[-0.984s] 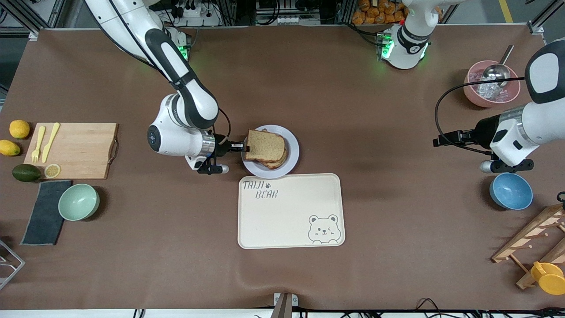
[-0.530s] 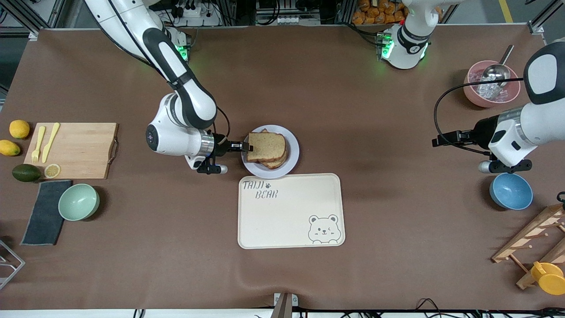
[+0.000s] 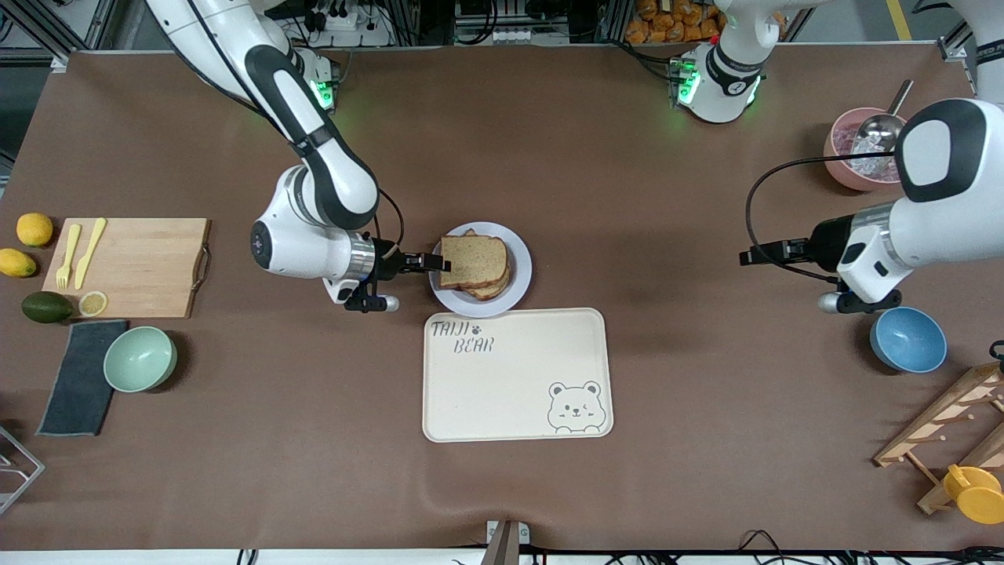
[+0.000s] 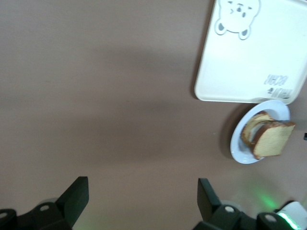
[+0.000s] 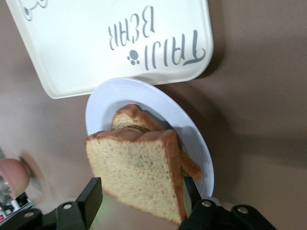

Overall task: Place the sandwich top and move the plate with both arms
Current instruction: 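Withdraw the right gripper while the left gripper reaches toward the plate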

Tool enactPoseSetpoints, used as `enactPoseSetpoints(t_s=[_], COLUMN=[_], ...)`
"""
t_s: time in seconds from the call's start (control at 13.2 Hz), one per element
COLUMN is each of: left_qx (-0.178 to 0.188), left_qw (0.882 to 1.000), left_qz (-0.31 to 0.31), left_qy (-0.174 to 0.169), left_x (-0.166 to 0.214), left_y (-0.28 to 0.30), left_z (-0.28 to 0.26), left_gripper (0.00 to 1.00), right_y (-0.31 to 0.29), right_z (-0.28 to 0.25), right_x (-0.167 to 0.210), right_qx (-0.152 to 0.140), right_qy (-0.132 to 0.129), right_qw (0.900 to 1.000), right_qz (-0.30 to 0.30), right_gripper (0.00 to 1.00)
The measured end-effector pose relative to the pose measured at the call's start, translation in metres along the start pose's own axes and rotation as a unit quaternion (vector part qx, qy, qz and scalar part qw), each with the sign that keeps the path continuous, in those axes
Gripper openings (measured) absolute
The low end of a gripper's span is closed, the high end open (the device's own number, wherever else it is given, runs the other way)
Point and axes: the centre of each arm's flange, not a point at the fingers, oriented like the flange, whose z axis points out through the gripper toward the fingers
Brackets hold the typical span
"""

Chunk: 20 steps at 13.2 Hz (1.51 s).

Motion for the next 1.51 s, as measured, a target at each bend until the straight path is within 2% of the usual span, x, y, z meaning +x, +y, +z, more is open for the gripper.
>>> enactPoseSetpoints(t_s=[0.23, 0.61, 0.68, 0.91, 0.98, 1.06, 1.21, 1.51], left_qx=[-0.053, -0.153, -0.167, -0.218, -0.238, -0.263, -0.307, -0.310], left_qw=[0.998, 0.986, 0.983, 0.974, 0.970, 0.964, 0.951, 0.950], left_qz=[-0.015, -0.062, -0.069, -0.045, -0.029, -0.017, -0.006, -0.005], left_qy=[-0.009, -0.022, -0.027, -0.041, -0.039, -0.032, -0.013, 0.021], left_x=[-0.003, -0.025, -0.031, -0.043, -0.042, -0.040, -0.038, -0.056], left_y=[0.001, 0.012, 0.014, 0.012, 0.007, 0.003, 0.002, 0.041], left_z=[0.032, 0.129, 0.147, 0.192, 0.205, 0.219, 0.251, 0.305], left_gripper=[1.00, 1.00, 1.00, 1.00, 1.00, 1.00, 1.00, 1.00], right_y=[0.002, 0.023, 0.031, 0.054, 0.061, 0.068, 0.080, 0.067], right_z=[-0.036, -0.120, -0.142, -0.213, -0.235, -0.254, -0.283, -0.371], right_x=[0.018, 0.046, 0.052, 0.064, 0.067, 0.069, 0.072, 0.065], right_qx=[-0.002, -0.037, -0.047, -0.094, -0.113, -0.133, -0.170, -0.250], right_qy=[-0.007, -0.033, -0.037, -0.034, -0.030, -0.026, -0.014, 0.031], right_qw=[1.000, 0.999, 0.998, 0.995, 0.993, 0.990, 0.984, 0.961], right_qz=[-0.003, -0.012, -0.014, -0.023, -0.025, -0.030, -0.059, -0.112], right_gripper=[0.79, 0.79, 0.82, 0.87, 0.95, 0.99, 1.00, 1.00])
